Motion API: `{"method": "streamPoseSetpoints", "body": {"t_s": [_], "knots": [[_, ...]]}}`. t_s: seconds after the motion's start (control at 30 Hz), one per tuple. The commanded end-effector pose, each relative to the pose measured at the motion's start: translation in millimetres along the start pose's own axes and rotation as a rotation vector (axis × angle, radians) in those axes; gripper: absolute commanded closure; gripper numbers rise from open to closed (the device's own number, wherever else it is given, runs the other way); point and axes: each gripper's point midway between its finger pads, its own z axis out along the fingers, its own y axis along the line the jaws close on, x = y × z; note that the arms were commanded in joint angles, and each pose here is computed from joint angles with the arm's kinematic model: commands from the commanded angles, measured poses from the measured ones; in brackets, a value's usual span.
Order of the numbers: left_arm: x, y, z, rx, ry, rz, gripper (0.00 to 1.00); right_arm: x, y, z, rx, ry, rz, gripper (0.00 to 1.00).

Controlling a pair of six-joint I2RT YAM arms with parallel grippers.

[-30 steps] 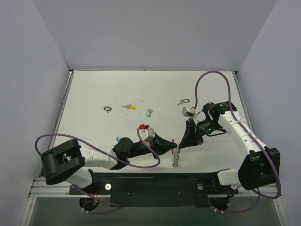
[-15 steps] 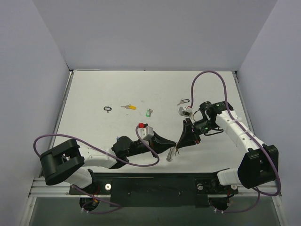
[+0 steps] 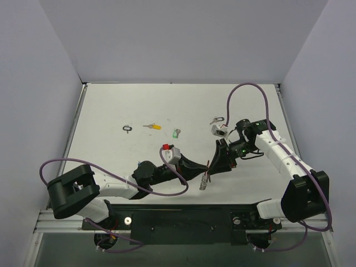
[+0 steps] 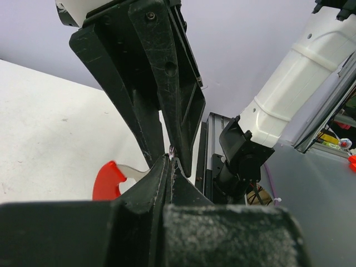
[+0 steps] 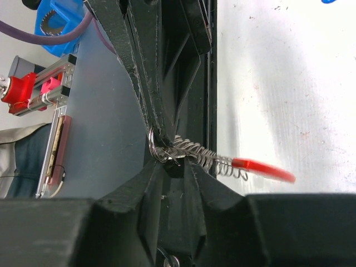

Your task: Put the keys on the keyring

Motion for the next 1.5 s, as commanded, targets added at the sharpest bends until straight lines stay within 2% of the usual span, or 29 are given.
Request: {"method": "streamPoseSetpoints", "body": {"t_s": [0.0, 0.23, 0.27, 0.3, 0.47, 0.6, 0.8, 1.0, 1.33, 1.4, 1.47], "knots": [[-84.9, -32.7, 3.8, 0.128, -0.339, 0.056, 1.0, -14.4, 8.6, -3.0, -0.016, -0.061, -0.029, 0.77], [-80.3, -30.7, 1.1, 0.115, -0.322, 0.053, 1.0, -8.3, 17.9, -20.5, 0.058, 0.0, -0.136, 0.64], [-77.6, -29.0, 1.7, 0.108, -0.309, 0.052, 1.0, -8.8, 18.5, -21.7, 0.055, 0.012, -0.221, 0.61], [-77.1, -29.3, 1.3, 0.107, -0.304, 0.051, 1.0, -5.5, 26.4, -22.3, 0.035, 0.024, -0.219, 0.6], [-75.4, -29.2, 1.2, 0.104, -0.295, 0.043, 1.0, -1.8, 45.1, -18.6, -0.076, 0.088, -0.405, 0.6], [-75.2, -30.7, 1.3, 0.107, -0.294, 0.041, 1.0, -1.1, 45.8, -13.3, -0.121, 0.117, -0.424, 0.64], [-74.7, -30.7, 0.4, 0.104, -0.294, 0.044, 1.0, -2.0, 44.5, -11.1, -0.139, 0.139, -0.405, 0.85], [-74.9, -28.3, 0.3, 0.09, -0.295, 0.047, 1.0, -1.7, 43.9, -11.1, -0.138, 0.141, -0.389, 0.99], [-52.2, -18.8, 8.1, 0.044, -0.186, 0.046, 1.0, -4.3, 43.5, -13.1, -0.127, 0.16, -0.315, 1.0], [-47.9, -16.2, 8.0, 0.027, -0.152, 0.046, 0.97, -3.6, 42.9, -13.5, -0.126, 0.168, -0.294, 1.0], [-40.8, -14.3, 7.3, 0.012, -0.1, 0.046, 0.88, -2.5, 42.3, -14.2, -0.122, 0.178, -0.276, 1.0]]}}
